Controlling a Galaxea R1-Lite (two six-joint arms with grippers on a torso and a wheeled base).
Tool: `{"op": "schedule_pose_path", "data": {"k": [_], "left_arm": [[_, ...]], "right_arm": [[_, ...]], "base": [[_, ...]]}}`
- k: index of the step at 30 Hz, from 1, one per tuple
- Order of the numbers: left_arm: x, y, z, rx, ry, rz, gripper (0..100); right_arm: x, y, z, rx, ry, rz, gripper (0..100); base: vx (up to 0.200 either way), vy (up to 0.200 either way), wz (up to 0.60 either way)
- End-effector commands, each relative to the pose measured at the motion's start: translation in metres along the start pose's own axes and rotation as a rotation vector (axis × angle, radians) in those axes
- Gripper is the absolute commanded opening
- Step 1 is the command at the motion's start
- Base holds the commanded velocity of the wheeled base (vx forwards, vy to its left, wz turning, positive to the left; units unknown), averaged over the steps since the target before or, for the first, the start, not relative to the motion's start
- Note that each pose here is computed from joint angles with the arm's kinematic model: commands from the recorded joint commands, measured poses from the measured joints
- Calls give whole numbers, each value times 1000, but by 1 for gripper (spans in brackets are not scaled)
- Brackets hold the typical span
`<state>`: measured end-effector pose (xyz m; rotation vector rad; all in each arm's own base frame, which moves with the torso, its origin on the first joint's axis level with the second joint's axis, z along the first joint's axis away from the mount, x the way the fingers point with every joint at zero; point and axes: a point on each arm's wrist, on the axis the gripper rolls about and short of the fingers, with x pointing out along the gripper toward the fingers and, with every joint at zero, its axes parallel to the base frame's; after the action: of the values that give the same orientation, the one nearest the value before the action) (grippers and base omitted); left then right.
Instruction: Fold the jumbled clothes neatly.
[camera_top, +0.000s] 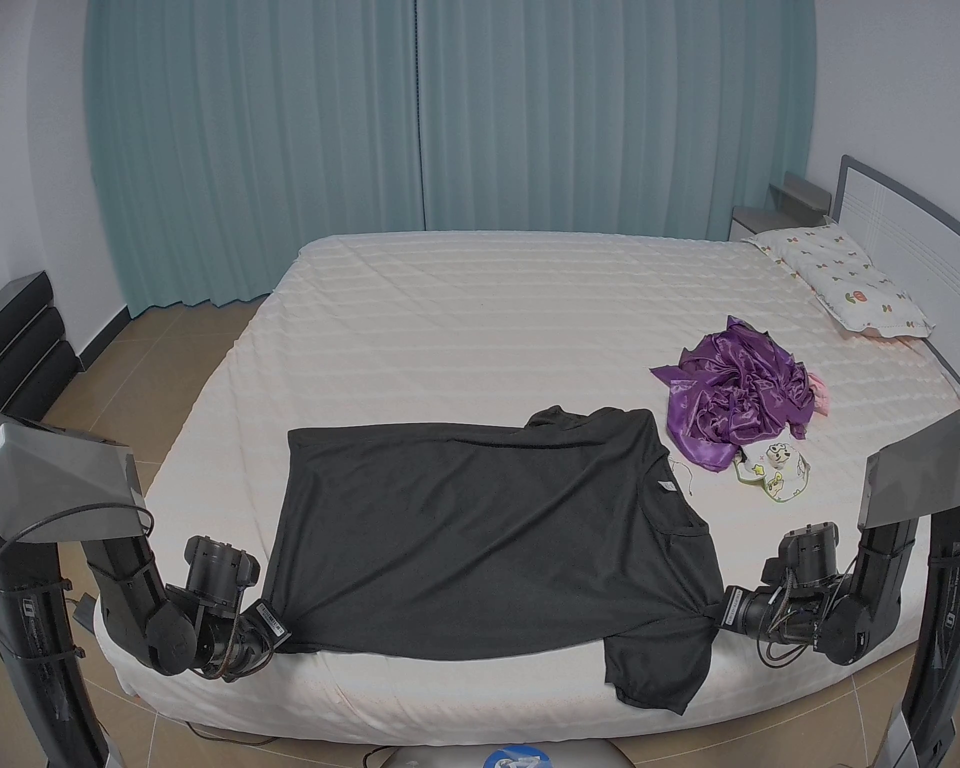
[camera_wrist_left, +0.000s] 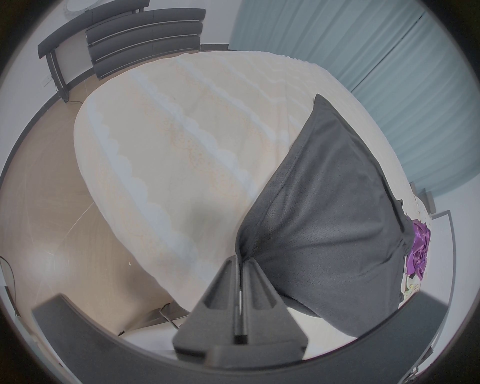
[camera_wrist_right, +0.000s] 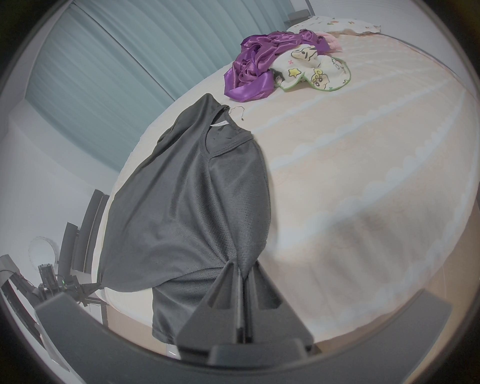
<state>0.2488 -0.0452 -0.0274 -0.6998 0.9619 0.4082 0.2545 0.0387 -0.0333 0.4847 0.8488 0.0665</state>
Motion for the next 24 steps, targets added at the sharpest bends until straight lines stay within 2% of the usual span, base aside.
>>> {"op": "schedule_pose_path", "data": {"k": [1, 7, 10, 14, 19, 24], "left_arm": [[-6, 5, -5, 45, 12, 12, 0], [-9, 11, -9, 88, 29, 31, 0], [-14, 14, -11, 115, 36, 35, 0], [-17, 17, -19, 170, 68, 58, 0], [-18, 19, -26, 200, 100, 79, 0], [-17, 19, -28, 206, 107, 82, 0]], "right_arm": [[-22, -9, -1, -22, 27, 36, 0], [-33, -19, 3, -56, 12, 42, 0], [-41, -20, -3, -87, 41, 66, 0], [-40, -25, -6, -142, 65, 46, 0], [-40, -30, -12, -150, 123, 29, 0], [-37, -30, -11, -151, 125, 29, 0]], "base": [[0, 0, 0], [0, 0, 0], [0, 0, 0], [0, 0, 0], [0, 0, 0], [0, 0, 0]]}}
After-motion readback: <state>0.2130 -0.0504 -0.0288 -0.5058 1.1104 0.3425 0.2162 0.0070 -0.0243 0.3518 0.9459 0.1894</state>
